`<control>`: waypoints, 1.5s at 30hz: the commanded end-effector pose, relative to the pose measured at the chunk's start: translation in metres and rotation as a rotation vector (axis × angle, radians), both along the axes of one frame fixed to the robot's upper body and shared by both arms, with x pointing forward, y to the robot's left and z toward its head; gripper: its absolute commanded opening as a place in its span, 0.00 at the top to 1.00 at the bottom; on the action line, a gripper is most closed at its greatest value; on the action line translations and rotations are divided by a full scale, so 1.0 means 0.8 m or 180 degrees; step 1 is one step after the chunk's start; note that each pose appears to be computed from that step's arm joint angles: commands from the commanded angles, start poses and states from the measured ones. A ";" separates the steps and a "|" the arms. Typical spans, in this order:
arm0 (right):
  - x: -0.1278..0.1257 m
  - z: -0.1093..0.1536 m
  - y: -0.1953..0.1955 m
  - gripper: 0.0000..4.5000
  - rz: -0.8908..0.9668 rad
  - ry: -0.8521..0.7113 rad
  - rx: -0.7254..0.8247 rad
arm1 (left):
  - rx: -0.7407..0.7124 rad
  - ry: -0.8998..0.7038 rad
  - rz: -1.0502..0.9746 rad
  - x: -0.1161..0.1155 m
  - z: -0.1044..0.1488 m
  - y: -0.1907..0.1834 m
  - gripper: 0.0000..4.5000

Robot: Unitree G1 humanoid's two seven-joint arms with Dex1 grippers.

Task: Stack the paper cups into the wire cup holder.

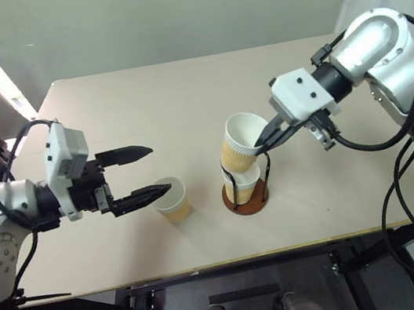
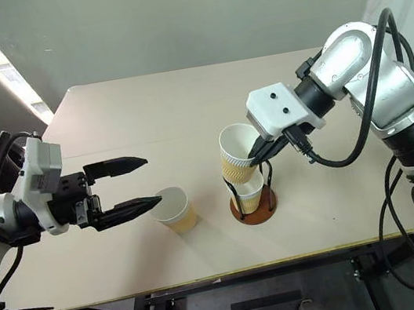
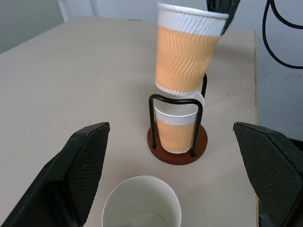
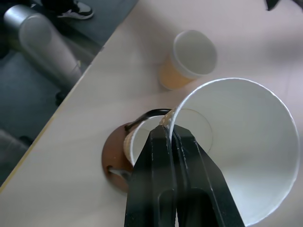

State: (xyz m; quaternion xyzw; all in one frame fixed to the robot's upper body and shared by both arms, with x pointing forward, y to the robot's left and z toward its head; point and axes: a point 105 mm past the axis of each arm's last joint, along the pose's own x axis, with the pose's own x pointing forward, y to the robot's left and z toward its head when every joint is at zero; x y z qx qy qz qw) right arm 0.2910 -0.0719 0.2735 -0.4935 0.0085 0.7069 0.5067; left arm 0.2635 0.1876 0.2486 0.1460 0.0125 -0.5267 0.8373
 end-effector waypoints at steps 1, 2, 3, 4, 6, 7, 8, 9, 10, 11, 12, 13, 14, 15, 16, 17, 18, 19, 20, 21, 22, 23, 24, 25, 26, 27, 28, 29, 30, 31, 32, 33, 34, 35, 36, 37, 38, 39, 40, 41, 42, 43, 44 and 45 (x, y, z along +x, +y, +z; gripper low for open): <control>-0.005 0.001 -0.002 0.99 0.0045 -0.0049 -0.0061 | 0.0057 -0.0088 -0.0044 -0.007 0.008 -0.001 0.00; -0.005 -0.001 -0.003 0.99 0.0045 -0.0044 -0.0083 | 0.0059 -0.0084 -0.0047 -0.007 0.008 -0.001 0.00; -0.004 -0.003 -0.004 0.99 0.0038 -0.0040 -0.0104 | 0.0061 -0.0080 -0.0051 -0.008 0.007 -0.001 0.00; -0.003 -0.005 -0.004 0.99 0.0031 -0.0036 -0.0120 | 0.0061 -0.0077 -0.0052 -0.008 0.007 -0.001 0.00; -0.003 -0.007 -0.005 0.99 0.0028 -0.0026 -0.0129 | 0.0062 -0.0075 -0.0054 -0.008 0.006 -0.001 0.00; -0.003 -0.007 -0.004 0.99 0.0029 -0.0022 -0.0130 | 0.0063 -0.0074 -0.0055 -0.008 0.005 -0.001 0.00; -0.003 -0.007 -0.004 0.99 0.0032 -0.0019 -0.0133 | 0.0063 -0.0074 -0.0055 -0.008 0.005 -0.002 0.00; -0.003 -0.008 -0.004 0.99 0.0040 -0.0020 -0.0141 | 0.0064 -0.0073 -0.0055 -0.008 0.005 -0.002 0.00; -0.004 -0.009 -0.004 0.99 0.0046 -0.0022 -0.0147 | 0.0065 -0.0074 -0.0054 -0.008 0.004 -0.001 0.00; -0.003 -0.010 -0.003 0.99 0.0055 -0.0035 -0.0154 | 0.0066 -0.0075 -0.0055 -0.008 0.004 -0.001 0.00; -0.003 -0.012 -0.002 0.99 0.0050 -0.0037 -0.0163 | 0.0069 -0.0074 -0.0055 -0.008 0.004 -0.001 0.00; -0.002 -0.013 -0.002 0.96 0.0039 -0.0042 -0.0175 | 0.0073 -0.0075 -0.0056 -0.007 0.004 -0.001 0.00; -0.001 -0.014 -0.002 0.91 0.0026 -0.0044 -0.0187 | 0.0075 -0.0075 -0.0057 -0.007 0.004 -0.001 0.00; 0.000 -0.015 -0.002 0.86 0.0017 -0.0044 -0.0193 | 0.0077 -0.0075 -0.0059 -0.007 0.004 -0.001 0.00; 0.000 -0.015 -0.002 0.80 0.0011 -0.0042 -0.0197 | 0.0079 -0.0075 -0.0061 -0.007 0.004 -0.002 0.00; 0.000 -0.015 -0.002 0.72 0.0006 -0.0039 -0.0203 | 0.0082 -0.0075 -0.0063 -0.007 0.004 -0.002 0.00; 0.000 -0.016 -0.002 0.64 0.0003 -0.0038 -0.0207 | 0.0084 -0.0074 -0.0065 -0.007 0.004 -0.002 0.00; 0.000 -0.015 -0.002 0.56 -0.0001 -0.0038 -0.0207 | 0.0087 -0.0072 -0.0068 -0.007 0.003 -0.002 0.00; 0.000 -0.015 -0.002 0.48 -0.0008 -0.0041 -0.0205 | 0.0091 -0.0070 -0.0071 -0.006 0.003 -0.002 0.00; 0.001 -0.014 -0.002 0.40 -0.0017 -0.0046 -0.0202 | 0.0093 -0.0067 -0.0075 -0.006 0.003 -0.002 0.00; 0.001 -0.013 -0.003 0.32 -0.0027 -0.0051 -0.0198 | 0.0093 -0.0065 -0.0079 -0.006 0.003 -0.002 0.00; 0.001 -0.013 -0.003 0.23 -0.0032 -0.0054 -0.0196 | 0.0094 -0.0063 -0.0082 -0.006 0.003 -0.002 0.00; 0.002 -0.011 -0.004 0.17 -0.0056 -0.0056 -0.0178 | 0.0104 -0.0061 -0.0090 -0.006 0.002 -0.002 0.00; 0.003 -0.009 -0.005 0.07 -0.0094 -0.0052 -0.0149 | 0.0123 -0.0061 -0.0102 -0.005 0.002 -0.003 0.00; 0.005 -0.006 -0.007 0.01 -0.0150 -0.0033 -0.0096 | 0.0167 -0.0065 -0.0117 -0.003 0.002 -0.002 0.00; 0.007 -0.002 -0.009 0.01 -0.0206 -0.0012 -0.0020 | 0.0229 -0.0068 -0.0123 -0.001 0.003 0.000 0.00; 0.007 0.001 -0.010 0.01 -0.0243 0.0017 0.0055 | 0.0290 -0.0070 -0.0119 0.002 0.003 0.003 0.00; 0.007 0.007 -0.008 0.01 -0.0260 0.0054 0.0235 | 0.0384 -0.0079 -0.0111 0.007 0.004 0.008 0.00; 0.008 0.017 -0.003 0.01 -0.0329 0.0141 0.0534 | 0.0504 -0.0080 -0.0107 0.012 0.005 0.014 0.00; 0.011 0.028 0.004 0.01 -0.0420 0.0232 0.0834 | 0.0635 -0.0076 -0.0102 0.018 0.006 0.020 0.00; 0.014 0.036 0.009 0.01 -0.0522 0.0354 0.1075 | 0.0769 -0.0070 -0.0097 0.024 0.006 0.025 0.00; 0.014 0.040 0.014 0.01 -0.0588 0.0453 0.1267 | 0.0903 -0.0071 -0.0122 0.030 0.006 0.028 0.00; 0.014 0.042 0.019 0.01 -0.0621 0.0507 0.1398 | 0.0999 -0.0068 -0.0156 0.036 0.007 0.030 0.00; 0.013 0.042 0.022 0.01 -0.0641 0.0538 0.1474 | 0.1059 -0.0064 -0.0186 0.039 0.008 0.032 0.00; 0.013 0.039 0.029 0.01 -0.0727 0.0614 0.1589 | 0.1186 -0.0057 -0.0207 0.047 0.006 0.033 0.00; 0.013 0.035 0.035 0.01 -0.0808 0.0683 0.1674 | 0.1336 -0.0048 -0.0242 0.053 0.002 0.035 0.00; 0.012 0.030 0.040 0.01 -0.0883 0.0751 0.1732 | 0.1456 -0.0020 -0.0312 0.059 -0.002 0.034 0.00; 0.011 0.025 0.043 0.01 -0.0939 0.0796 0.1766 | 0.1532 0.0002 -0.0394 0.062 -0.004 0.032 0.00; 0.008 0.020 0.043 0.01 -0.0984 0.0854 0.1787 | 0.1582 0.0024 -0.0482 0.065 -0.006 0.028 0.00; 0.005 0.015 0.043 0.01 -0.1017 0.0892 0.1794 | 0.1634 0.0040 -0.0543 0.069 -0.008 0.025 0.00; 0.003 0.009 0.041 0.01 -0.1056 0.0906 0.1776 | 0.1745 0.0050 -0.0583 0.074 -0.013 0.023 0.00; 0.001 0.004 0.038 0.01 -0.1089 0.0912 0.1756 | 0.1843 0.0053 -0.0628 0.078 -0.018 0.020 0.00; 0.000 0.002 0.034 0.01 -0.1125 0.0913 0.1751 | 0.1902 0.0060 -0.0696 0.080 -0.022 0.015 0.00; 0.000 0.002 0.030 0.01 -0.1165 0.0917 0.1760 | 0.1951 0.0065 -0.0745 0.083 -0.026 0.010 0.00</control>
